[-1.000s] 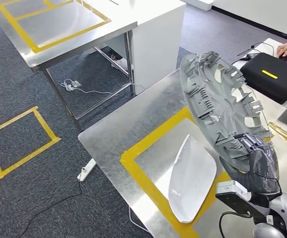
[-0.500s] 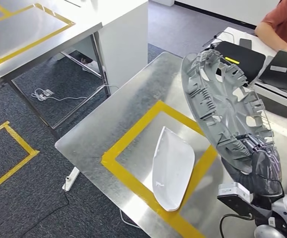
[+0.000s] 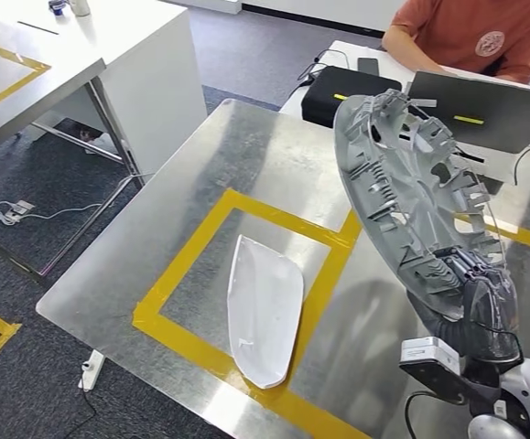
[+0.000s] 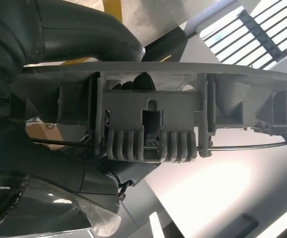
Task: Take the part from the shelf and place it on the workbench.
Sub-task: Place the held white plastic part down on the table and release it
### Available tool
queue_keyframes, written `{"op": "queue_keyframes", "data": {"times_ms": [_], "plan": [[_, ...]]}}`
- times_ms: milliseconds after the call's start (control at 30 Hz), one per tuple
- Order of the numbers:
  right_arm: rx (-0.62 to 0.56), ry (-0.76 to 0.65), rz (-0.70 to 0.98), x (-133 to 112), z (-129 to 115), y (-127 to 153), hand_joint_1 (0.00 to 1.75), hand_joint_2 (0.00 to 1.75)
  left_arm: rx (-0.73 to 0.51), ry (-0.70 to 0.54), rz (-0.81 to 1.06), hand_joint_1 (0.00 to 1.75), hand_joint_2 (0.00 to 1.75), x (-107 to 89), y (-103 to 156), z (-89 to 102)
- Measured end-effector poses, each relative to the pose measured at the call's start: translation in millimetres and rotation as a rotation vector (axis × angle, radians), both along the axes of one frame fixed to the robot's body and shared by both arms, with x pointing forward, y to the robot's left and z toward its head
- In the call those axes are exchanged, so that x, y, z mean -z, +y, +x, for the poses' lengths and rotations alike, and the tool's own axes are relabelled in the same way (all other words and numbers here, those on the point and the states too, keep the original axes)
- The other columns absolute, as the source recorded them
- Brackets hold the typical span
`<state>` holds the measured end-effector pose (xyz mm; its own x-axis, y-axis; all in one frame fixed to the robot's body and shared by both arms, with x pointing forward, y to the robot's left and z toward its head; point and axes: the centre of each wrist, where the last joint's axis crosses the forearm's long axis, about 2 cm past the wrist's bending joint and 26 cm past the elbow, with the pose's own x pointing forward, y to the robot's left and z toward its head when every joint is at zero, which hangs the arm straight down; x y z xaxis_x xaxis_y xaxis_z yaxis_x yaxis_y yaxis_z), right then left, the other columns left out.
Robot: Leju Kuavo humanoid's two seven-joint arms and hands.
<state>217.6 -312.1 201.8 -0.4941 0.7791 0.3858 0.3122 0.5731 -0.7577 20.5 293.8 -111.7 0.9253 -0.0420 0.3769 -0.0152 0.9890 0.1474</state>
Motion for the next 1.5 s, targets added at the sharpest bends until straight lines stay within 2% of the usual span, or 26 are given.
{"op": "queue_keyframes", "data": {"times_ms": [1067,1500], "plan": [[-0.009,-0.008,-0.003,-1.9,-0.3,4.0,1.75,1.75,0.003,-0.007,-0.006,0.0,1.75,-0.1,-1.8,2.8],[0.005,-0.041,-0.061,-2.3,-1.2,4.9,1.75,1.75,-0.002,-0.001,-0.017,0.0,1.75,0.0,-4.1,2.1]]}}
